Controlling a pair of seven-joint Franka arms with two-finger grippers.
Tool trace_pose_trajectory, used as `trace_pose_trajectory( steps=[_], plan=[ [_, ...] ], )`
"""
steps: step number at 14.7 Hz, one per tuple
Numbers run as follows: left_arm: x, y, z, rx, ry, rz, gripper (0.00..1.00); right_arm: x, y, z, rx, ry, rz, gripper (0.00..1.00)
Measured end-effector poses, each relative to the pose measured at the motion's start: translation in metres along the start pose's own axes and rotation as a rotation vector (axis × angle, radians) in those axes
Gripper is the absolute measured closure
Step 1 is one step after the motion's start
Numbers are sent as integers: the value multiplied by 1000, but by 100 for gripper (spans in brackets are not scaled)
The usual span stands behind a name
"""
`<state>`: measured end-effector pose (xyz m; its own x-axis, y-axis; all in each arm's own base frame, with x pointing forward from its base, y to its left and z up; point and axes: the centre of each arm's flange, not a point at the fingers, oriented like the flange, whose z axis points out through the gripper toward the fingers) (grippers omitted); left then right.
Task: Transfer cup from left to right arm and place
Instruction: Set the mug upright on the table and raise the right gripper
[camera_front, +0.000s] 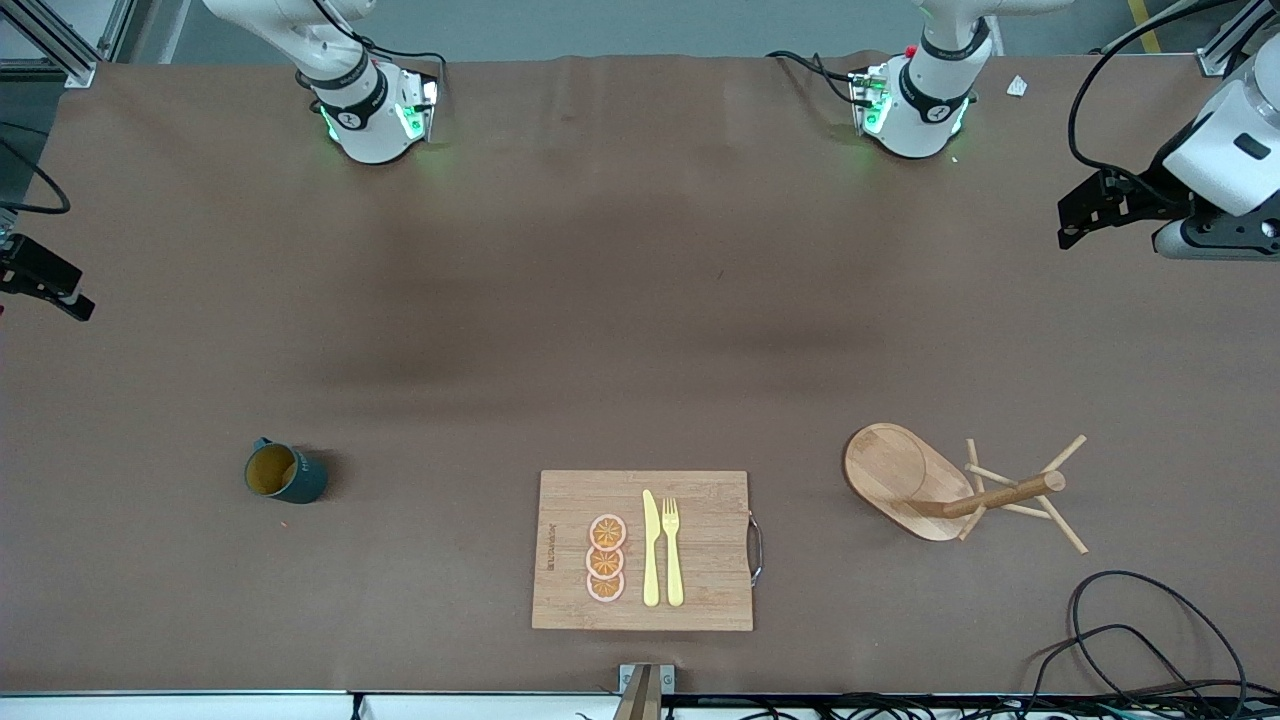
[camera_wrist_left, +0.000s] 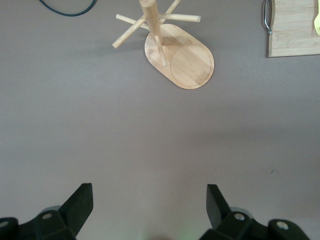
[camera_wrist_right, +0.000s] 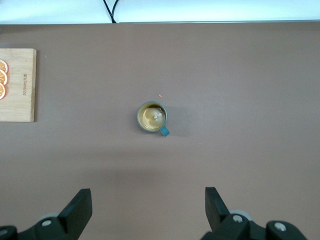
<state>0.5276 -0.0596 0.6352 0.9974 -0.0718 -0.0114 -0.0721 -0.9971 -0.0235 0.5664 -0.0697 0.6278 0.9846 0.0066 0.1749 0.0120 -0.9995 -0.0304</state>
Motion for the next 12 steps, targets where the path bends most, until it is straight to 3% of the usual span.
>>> trace_pose_trajectory(
  steps=[4, 7, 12],
  plan=[
    [-1, 0, -2, 0, 3, -1, 0, -16, -20, -5, 14, -56, 26, 0],
    [1, -1, -1, 0, 3, -2, 0, -30, -35, -32, -41, -128, 44, 0],
    [0, -1, -1, 0, -3, -1, 0, -33, -33, -46, -78, -130, 41, 0]
  ],
)
